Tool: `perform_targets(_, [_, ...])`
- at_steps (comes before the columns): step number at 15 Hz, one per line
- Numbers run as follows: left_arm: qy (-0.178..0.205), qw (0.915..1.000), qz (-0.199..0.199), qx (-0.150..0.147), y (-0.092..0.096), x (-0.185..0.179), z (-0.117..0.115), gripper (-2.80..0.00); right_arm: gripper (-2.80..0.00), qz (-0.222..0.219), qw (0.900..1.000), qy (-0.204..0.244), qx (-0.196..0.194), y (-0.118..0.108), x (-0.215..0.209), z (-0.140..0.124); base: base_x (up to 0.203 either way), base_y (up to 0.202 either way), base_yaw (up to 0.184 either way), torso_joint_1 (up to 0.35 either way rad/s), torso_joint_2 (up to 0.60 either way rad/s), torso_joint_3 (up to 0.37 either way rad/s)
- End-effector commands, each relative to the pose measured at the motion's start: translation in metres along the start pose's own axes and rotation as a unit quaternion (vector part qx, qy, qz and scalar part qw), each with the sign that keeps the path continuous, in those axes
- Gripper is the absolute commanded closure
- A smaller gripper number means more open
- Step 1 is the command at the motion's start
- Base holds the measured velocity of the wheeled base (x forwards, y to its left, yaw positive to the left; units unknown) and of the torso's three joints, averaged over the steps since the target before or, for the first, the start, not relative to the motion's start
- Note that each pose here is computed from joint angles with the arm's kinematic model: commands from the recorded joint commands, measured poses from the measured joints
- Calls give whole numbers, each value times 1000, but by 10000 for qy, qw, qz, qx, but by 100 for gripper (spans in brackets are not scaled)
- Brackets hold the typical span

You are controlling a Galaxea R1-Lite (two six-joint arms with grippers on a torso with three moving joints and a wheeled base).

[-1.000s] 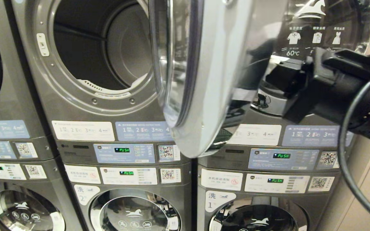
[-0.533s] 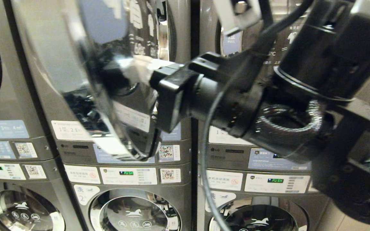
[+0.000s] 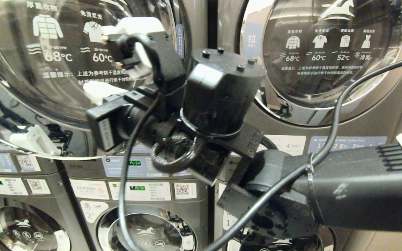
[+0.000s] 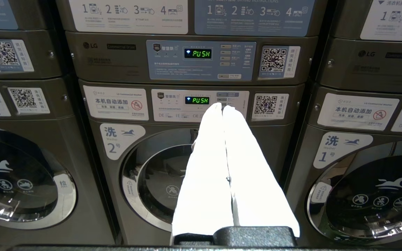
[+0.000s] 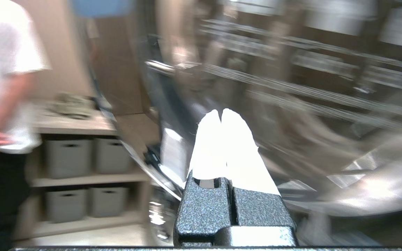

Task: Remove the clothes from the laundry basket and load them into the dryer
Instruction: Close the dryer

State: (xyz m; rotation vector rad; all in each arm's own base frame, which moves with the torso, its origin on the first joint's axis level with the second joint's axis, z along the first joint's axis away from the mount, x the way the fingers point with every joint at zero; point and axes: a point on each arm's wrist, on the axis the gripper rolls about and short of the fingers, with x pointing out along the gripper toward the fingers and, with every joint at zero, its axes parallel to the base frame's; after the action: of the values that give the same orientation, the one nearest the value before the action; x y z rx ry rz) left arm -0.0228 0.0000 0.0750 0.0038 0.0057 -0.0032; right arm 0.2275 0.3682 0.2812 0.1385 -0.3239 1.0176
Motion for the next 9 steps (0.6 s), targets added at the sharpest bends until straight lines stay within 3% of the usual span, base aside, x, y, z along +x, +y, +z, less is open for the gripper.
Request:
perform_targets(1, [-6, 10000, 1, 4, 0, 0, 0, 0, 0, -412, 9990, -75, -148, -36, -20, 23, 0, 0, 0, 0, 0, 0])
perform_targets(5, [2, 10000, 1, 4, 0, 0, 0, 0, 0, -1580, 9846, 442, -605, -132, -129, 57, 0, 0, 0, 0, 0, 0])
perform_targets(7, [-1, 10000, 1, 12, 0, 0, 0, 0, 0, -2198, 9691, 897, -679, -149, -196, 55, 0, 0, 0, 0, 0, 0])
perform_targets(9, [2, 10000, 1, 12, 0, 0, 0, 0, 0, -2770, 9492, 1360, -622, -140, -267, 44, 0, 0, 0, 0, 0, 0])
